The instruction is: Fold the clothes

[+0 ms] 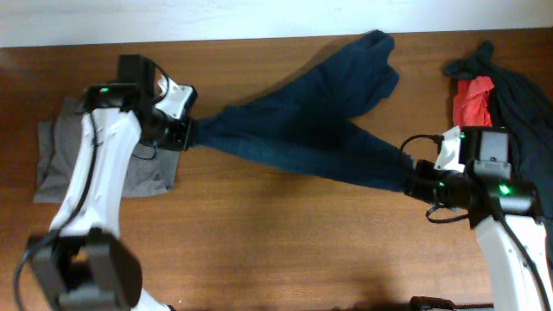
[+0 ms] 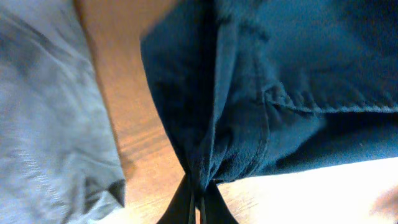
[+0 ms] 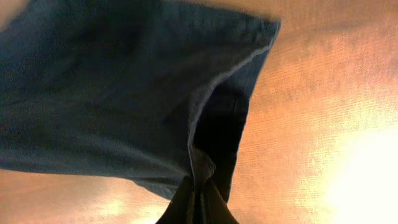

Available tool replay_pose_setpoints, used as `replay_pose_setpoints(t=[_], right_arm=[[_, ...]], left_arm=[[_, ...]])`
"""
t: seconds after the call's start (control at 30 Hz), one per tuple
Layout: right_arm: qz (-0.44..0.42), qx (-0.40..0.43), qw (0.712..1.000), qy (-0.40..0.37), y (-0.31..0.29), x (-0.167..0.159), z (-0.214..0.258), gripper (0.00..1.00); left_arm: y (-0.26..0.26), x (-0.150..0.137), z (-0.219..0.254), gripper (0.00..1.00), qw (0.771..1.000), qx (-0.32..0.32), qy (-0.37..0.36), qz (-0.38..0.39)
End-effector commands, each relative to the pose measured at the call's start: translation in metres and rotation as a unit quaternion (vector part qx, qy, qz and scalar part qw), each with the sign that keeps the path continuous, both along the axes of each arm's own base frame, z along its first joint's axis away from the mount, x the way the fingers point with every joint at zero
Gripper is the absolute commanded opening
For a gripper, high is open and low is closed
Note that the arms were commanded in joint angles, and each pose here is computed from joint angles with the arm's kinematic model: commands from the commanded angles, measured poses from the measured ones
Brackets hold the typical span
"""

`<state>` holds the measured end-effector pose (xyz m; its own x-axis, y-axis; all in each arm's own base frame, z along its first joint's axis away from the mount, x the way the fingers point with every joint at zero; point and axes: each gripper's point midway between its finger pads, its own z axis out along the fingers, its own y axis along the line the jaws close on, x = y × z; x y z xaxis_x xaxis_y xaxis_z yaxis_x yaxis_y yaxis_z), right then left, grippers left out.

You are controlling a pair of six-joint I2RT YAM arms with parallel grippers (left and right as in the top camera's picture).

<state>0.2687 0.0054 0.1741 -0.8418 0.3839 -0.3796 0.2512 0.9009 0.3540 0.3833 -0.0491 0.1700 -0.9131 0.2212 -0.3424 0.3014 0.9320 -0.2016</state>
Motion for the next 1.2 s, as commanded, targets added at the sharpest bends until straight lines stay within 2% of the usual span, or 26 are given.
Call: replay_pose_setpoints(t=[0.0,0.13,0.4,0.5,0.7,0.73,0.83,0.97,1.1,1.17], right_arm=[[-0.013,-0.032,0.998,-0.051,-0.015,0.003,0.028,0.04],[-0.003,-0.015,0.998,-0.059,-0.007,0.003,0.033,0.04],[0.018,-0.026,0.998,-0.05,-0.007,-0.001,0.028,0.04],[0.029,-0.031,0.998,-0.044,-0.006,-0.003,0.026,0.04],[0.032,-0.03,0.998,-0.036,-0.006,-0.002,0.022,0.04],[0.032,-0.03,0.998,-0.034,-0.007,-0.002,0.021,0.04],[0.032,-0.029,0.999,-0.032,-0.007,-0.001,0.02,0.04],[0.032,-0.03,0.998,-0.033,-0.007,-0.001,0.02,0.04],[0.032,-0.03,0.999,-0.033,-0.007,-0.001,0.02,0.04],[0.032,-0.03,0.999,-0.033,-0.007,-0.001,0.02,0.04]], left_arm=[[0.023,0.002,0.044,0.01,0.997,0.023,-0.069,0.033],[0.021,-0.006,0.059,0.0,0.996,0.023,-0.085,0.032],[0.021,-0.025,0.049,0.02,0.998,0.019,-0.034,0.043],[0.021,-0.031,0.047,0.14,0.999,0.019,-0.022,0.043],[0.015,-0.039,0.042,0.63,0.999,0.003,0.001,0.038],[0.01,-0.042,0.039,0.66,0.999,-0.009,0.011,0.034],[-0.008,-0.054,0.026,0.67,0.997,-0.063,0.045,0.02],[-0.015,-0.08,-0.009,0.66,0.99,-0.082,0.114,0.023],[-0.032,-0.113,-0.042,0.66,0.974,-0.135,0.182,0.022],[-0.039,-0.128,-0.061,0.63,0.966,-0.153,0.209,0.021]])
